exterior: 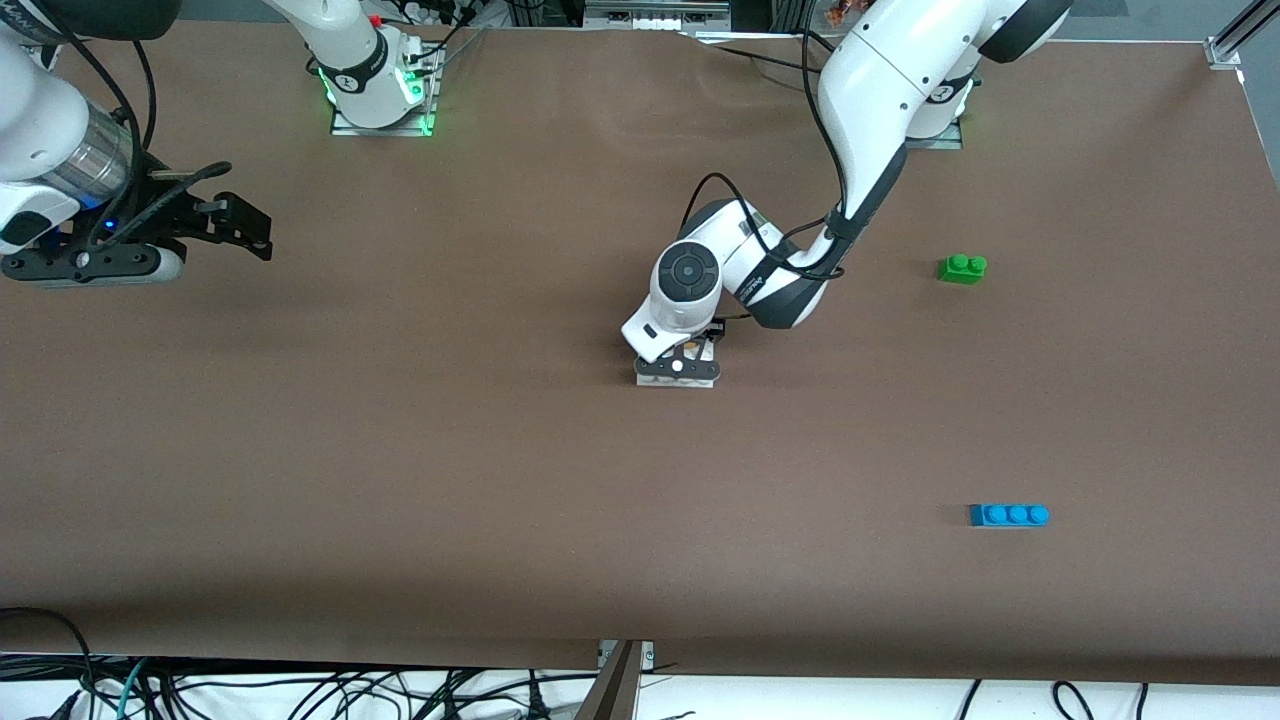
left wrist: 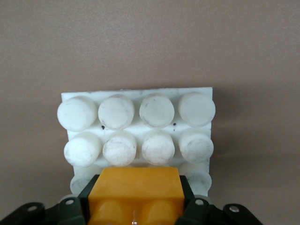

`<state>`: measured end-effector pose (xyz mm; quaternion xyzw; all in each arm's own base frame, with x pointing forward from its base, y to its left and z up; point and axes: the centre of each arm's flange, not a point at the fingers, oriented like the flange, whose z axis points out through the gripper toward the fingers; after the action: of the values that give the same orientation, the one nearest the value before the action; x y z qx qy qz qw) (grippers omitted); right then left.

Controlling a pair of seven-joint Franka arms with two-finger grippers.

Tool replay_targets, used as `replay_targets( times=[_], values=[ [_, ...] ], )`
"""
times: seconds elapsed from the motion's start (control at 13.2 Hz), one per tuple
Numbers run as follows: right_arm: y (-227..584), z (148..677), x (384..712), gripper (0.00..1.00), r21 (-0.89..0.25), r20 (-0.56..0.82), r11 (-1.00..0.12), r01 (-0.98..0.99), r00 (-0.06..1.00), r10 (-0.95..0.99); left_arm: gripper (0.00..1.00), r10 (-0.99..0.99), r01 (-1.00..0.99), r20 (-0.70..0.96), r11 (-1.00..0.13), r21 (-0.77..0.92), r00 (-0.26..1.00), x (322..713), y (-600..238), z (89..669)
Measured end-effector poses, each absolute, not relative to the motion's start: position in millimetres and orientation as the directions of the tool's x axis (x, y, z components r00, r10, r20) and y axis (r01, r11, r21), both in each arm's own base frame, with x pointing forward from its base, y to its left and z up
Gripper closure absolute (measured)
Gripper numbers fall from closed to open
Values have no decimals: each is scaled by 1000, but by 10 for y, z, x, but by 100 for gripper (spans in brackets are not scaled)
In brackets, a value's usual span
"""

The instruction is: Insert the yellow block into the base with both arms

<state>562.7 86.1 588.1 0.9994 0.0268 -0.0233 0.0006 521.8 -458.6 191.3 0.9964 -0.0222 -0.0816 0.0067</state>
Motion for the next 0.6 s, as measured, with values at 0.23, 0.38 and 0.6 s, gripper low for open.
replay_targets(
  times=[0.23, 0.38, 0.6],
  values=[
    [861, 5881, 5627, 0, 0, -47, -999, 54, 997, 54, 32, -47, -45, -168, -999, 15, 985, 5218, -4580, 1913],
    [861, 5881, 5627, 0, 0, -47, -999, 54, 997, 54, 32, -42, -40, -176, -999, 14, 983, 5213, -4578, 1913],
    [861, 5881, 5627, 0, 0, -47, -999, 54, 997, 54, 32, -53, -51, -179, -999, 16, 982, 5213, -4576, 1913]
  ],
)
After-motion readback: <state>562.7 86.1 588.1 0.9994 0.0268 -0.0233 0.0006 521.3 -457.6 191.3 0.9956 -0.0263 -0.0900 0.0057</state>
